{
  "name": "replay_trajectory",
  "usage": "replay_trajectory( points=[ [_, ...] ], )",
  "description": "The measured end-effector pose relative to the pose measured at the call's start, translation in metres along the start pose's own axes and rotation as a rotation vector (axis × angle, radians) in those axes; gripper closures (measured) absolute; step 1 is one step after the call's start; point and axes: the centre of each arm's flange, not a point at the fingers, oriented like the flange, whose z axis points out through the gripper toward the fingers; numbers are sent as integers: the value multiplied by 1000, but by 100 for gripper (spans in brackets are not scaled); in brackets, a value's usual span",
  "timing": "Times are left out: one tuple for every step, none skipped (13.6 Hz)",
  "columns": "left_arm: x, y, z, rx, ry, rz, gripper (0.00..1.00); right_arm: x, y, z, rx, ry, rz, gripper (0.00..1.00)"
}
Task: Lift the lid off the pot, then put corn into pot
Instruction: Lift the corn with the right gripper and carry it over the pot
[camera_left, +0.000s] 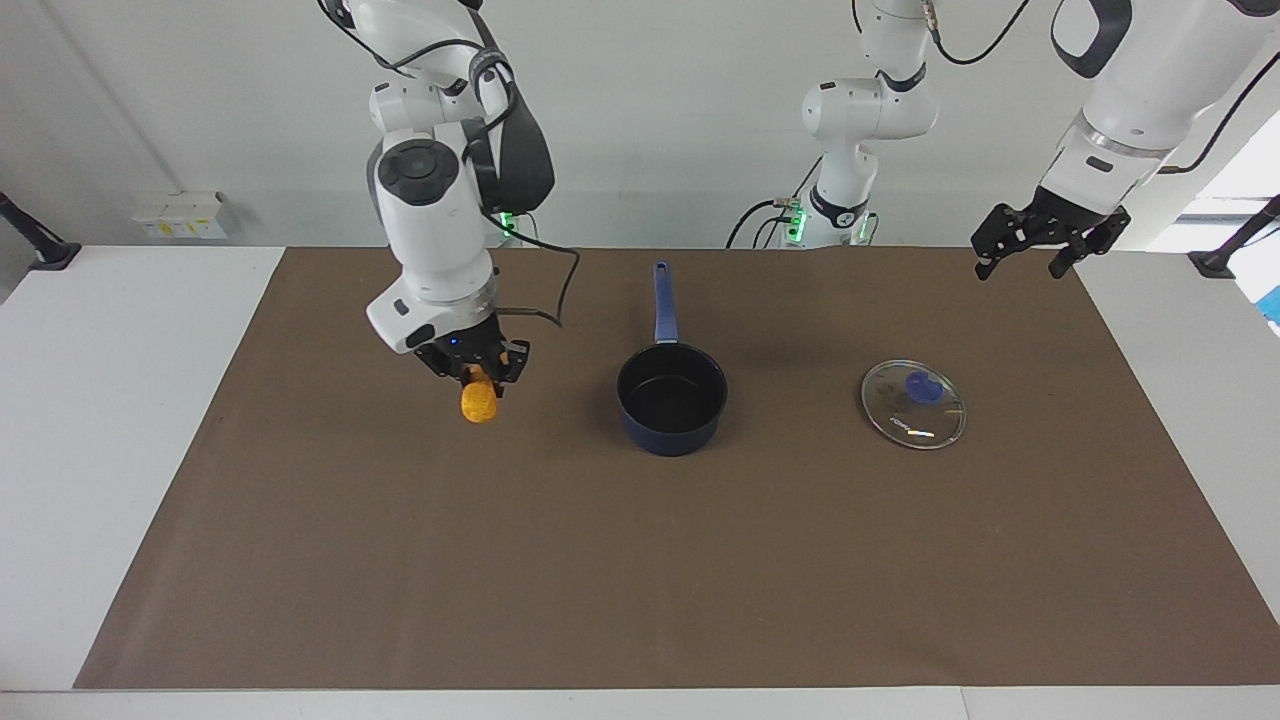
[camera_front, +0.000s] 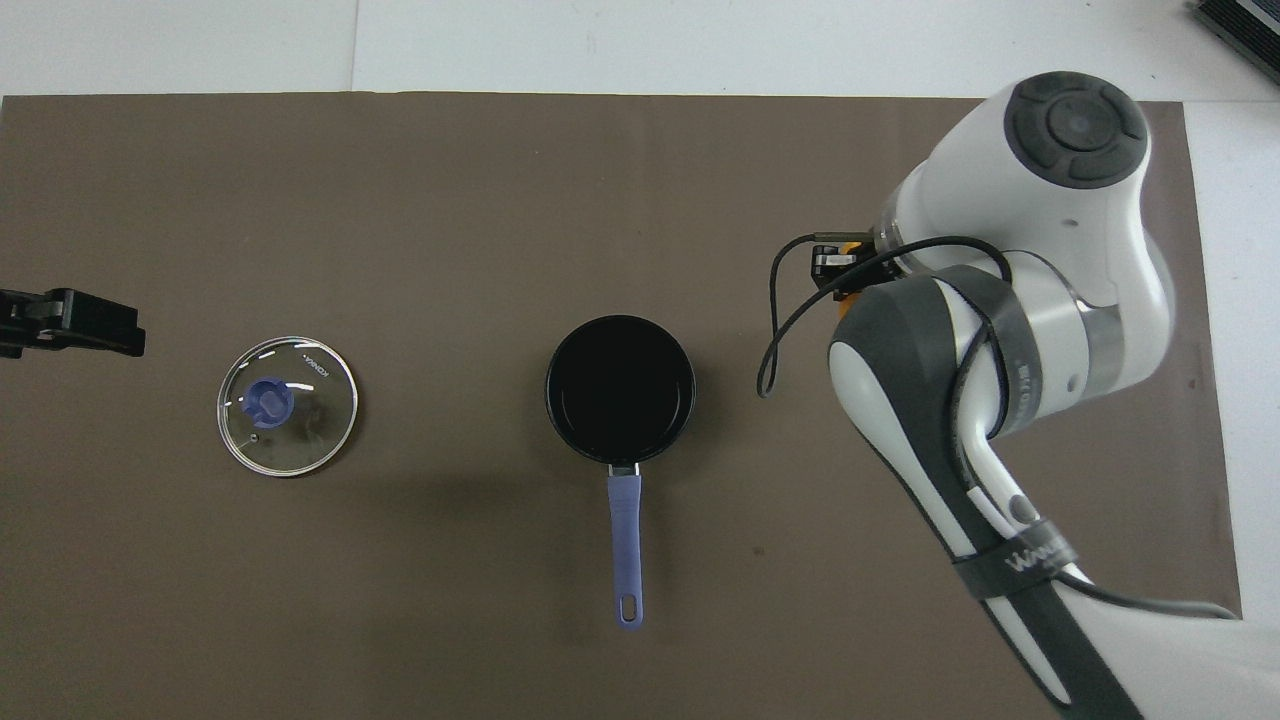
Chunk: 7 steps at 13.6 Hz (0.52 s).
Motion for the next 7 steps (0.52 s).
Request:
replay_trajectory(
  points=[
    [0,0,0,0,0,0,0,-1,-22,-2,6,10,10,61],
    [0,0,0,0,0,0,0,-5,-44,-2,15,14,22,61],
    [0,0,0,0,0,0,0,-11,-66,0,31,9,38,61],
    [0,0,0,0,0,0,0,-17,-84,3,51,-5,53,61],
    [0,0,0,0,-1,0,0,-25,-101,5,65,-17,60,61],
    [0,-1,0,0,-1,-2,0,-33,-116,8,71,-26,61,61],
    [0,-3,0,0,-1,-5,0,-41,-130,12,74,-35,58,61]
  ],
)
